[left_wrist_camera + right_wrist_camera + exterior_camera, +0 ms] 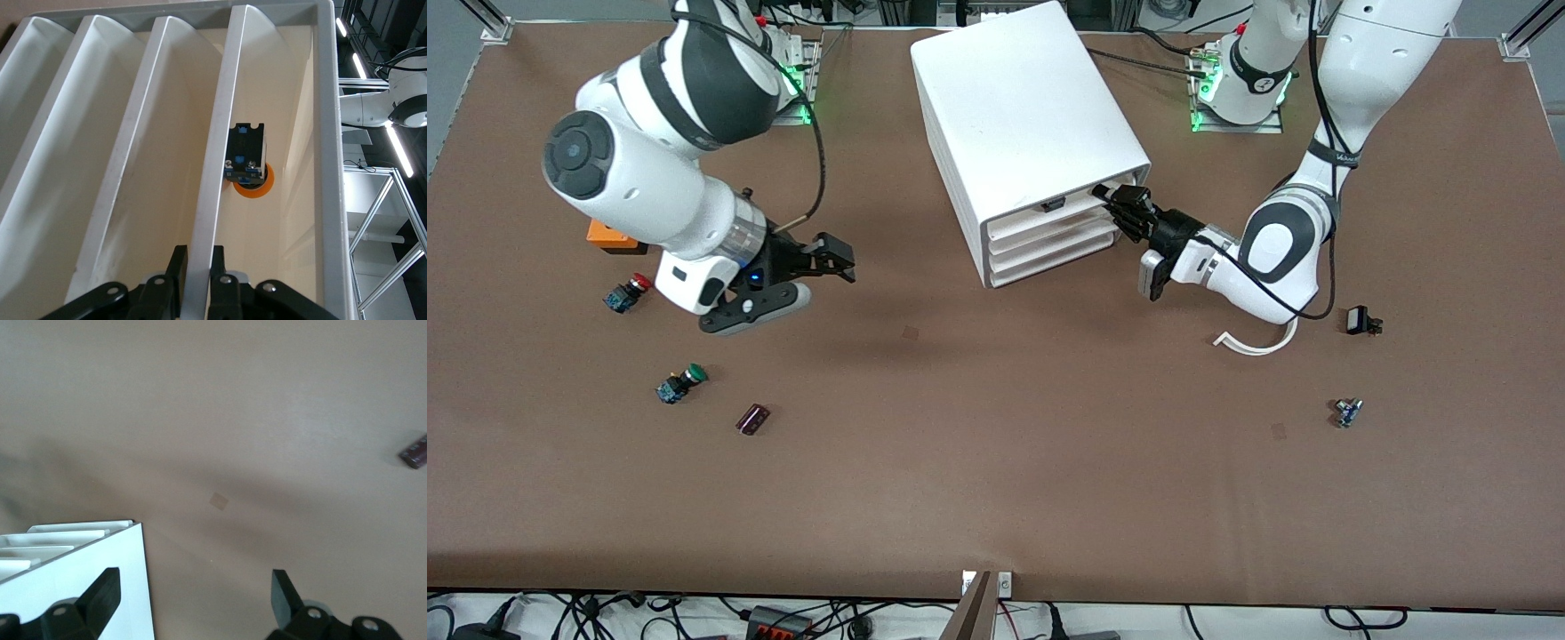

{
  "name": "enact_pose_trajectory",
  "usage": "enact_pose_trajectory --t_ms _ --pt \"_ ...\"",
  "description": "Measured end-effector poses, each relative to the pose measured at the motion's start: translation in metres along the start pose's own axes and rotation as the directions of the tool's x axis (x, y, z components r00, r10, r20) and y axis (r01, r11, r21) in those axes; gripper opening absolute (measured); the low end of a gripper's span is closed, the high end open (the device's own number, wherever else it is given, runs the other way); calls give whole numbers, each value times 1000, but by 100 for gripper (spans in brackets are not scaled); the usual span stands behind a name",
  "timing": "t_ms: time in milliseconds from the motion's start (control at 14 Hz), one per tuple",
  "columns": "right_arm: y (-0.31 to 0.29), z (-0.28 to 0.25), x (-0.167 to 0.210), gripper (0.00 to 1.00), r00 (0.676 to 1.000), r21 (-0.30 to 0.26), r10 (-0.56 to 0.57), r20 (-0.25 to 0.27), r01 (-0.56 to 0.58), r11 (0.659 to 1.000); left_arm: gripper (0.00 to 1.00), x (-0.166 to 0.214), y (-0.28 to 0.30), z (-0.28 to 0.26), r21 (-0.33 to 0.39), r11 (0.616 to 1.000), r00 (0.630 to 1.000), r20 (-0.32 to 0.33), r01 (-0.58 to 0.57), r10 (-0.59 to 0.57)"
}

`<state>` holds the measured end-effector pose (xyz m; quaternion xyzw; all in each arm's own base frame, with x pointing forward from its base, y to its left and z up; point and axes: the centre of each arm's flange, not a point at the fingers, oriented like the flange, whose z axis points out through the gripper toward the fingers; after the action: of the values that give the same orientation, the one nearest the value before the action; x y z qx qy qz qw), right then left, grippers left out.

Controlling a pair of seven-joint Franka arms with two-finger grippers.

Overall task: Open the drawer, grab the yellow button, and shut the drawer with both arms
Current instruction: 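Pull the drawer open with the left gripper while the right gripper reaches in, then grasp the orange-based button with the right gripper while the left gripper withdraws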

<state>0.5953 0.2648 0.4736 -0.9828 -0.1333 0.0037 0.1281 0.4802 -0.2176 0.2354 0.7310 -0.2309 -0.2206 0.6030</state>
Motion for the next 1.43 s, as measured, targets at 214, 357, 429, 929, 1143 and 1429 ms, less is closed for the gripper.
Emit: enact_pose_trajectory --t_ms 214,357,429,929,1143,1429 --pt "-21 7 11 100 1000 12 1 -15 -1 1000 10 1 2 -1 -1 1000 1000 -3 -11 11" --pt "-35 8 16 100 1000 35 4 -23 -3 999 10 6 6 -11 11 1000 1000 -19 -18 18" --pt "-45 9 17 100 999 40 -10 -32 11 999 10 9 7 -21 20 1000 999 -35 -18 19" --pt "-123 17 19 100 988 48 -120 -94 124 991 10 44 -19 -91 13 999 993 -115 -31 33" --pt "-157 28 26 100 985 51 -134 -109 140 989 26 47 -24 -97 22 1000 992 -129 9 -6" --pt "-207 45 25 100 982 3 -140 -129 142 990 67 56 -8 -126 55 985 971 -182 166 -154"
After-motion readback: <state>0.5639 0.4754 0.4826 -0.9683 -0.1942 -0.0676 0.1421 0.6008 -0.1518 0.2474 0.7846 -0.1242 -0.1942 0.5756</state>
